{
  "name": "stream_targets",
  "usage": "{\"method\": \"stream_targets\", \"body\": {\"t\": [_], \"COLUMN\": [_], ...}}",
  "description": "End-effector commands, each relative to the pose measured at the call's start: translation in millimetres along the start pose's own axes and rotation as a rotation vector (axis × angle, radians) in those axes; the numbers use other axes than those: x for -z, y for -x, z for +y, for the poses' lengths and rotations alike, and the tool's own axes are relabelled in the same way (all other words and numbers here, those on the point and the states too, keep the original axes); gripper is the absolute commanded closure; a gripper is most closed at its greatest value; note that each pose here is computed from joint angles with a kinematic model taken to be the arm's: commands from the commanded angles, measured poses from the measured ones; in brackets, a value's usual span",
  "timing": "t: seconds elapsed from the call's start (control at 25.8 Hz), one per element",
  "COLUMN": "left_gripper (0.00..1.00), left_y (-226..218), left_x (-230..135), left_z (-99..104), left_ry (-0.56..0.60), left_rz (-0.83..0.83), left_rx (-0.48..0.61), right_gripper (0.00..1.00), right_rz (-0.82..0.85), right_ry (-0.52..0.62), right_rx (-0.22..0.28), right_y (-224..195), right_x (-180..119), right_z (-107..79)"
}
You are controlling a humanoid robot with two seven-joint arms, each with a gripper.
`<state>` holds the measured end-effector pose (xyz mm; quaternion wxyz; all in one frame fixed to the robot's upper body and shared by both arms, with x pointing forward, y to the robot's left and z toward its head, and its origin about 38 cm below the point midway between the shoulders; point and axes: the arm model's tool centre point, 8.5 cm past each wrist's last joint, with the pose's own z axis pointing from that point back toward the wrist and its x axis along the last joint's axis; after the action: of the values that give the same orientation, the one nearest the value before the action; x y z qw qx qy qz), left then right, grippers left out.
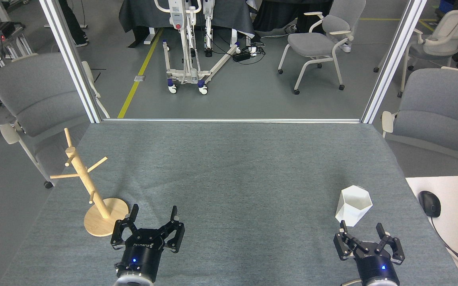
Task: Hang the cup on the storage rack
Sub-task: 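Close the right gripper on the white cup's rim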
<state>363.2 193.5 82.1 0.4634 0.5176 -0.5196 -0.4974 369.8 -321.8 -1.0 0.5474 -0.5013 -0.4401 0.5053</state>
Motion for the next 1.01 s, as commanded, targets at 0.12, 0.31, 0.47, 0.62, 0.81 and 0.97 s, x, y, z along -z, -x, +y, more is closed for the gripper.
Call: {"method": "stream_targets", "body": {"t": [0.12, 0.31, 0.47, 0.62, 0.81, 0.97], "left_gripper": [0.01, 0.01, 0.01, 0.01, 0.01, 0.01], "left_y": [0, 1, 1, 1, 0, 0], "left_x": [0, 0, 1, 1, 2, 3], "left_z": [0, 0, 0, 0, -1, -3], "left_ry": [0.000, 0.001, 0.001, 0.001, 0.003, 0.011], "left_rz": [0.005, 0.006, 0.006, 0.008, 0.006, 0.008], "left_rx": [0.000, 0.000, 0.000, -0.002, -0.002, -0.003], "right_gripper": [0.00, 0.01, 0.01, 0.00, 0.01, 0.00], "right_rz": [0.019, 0.025, 0.026, 0.027, 0.025, 0.027], "right_ry": [-0.016, -0.007, -0.005, -0.003, -0.003, -0.013], "right_rx": [0.001, 0.008, 0.015, 0.018, 0.025, 0.033], "right_y": [-2, -3, -4, -4, -6, -7], "right_x": [10, 19, 23, 26, 37, 44], "right_z": [2.6, -3.1, -4.8, -6.4, -10.4, -9.9]}}
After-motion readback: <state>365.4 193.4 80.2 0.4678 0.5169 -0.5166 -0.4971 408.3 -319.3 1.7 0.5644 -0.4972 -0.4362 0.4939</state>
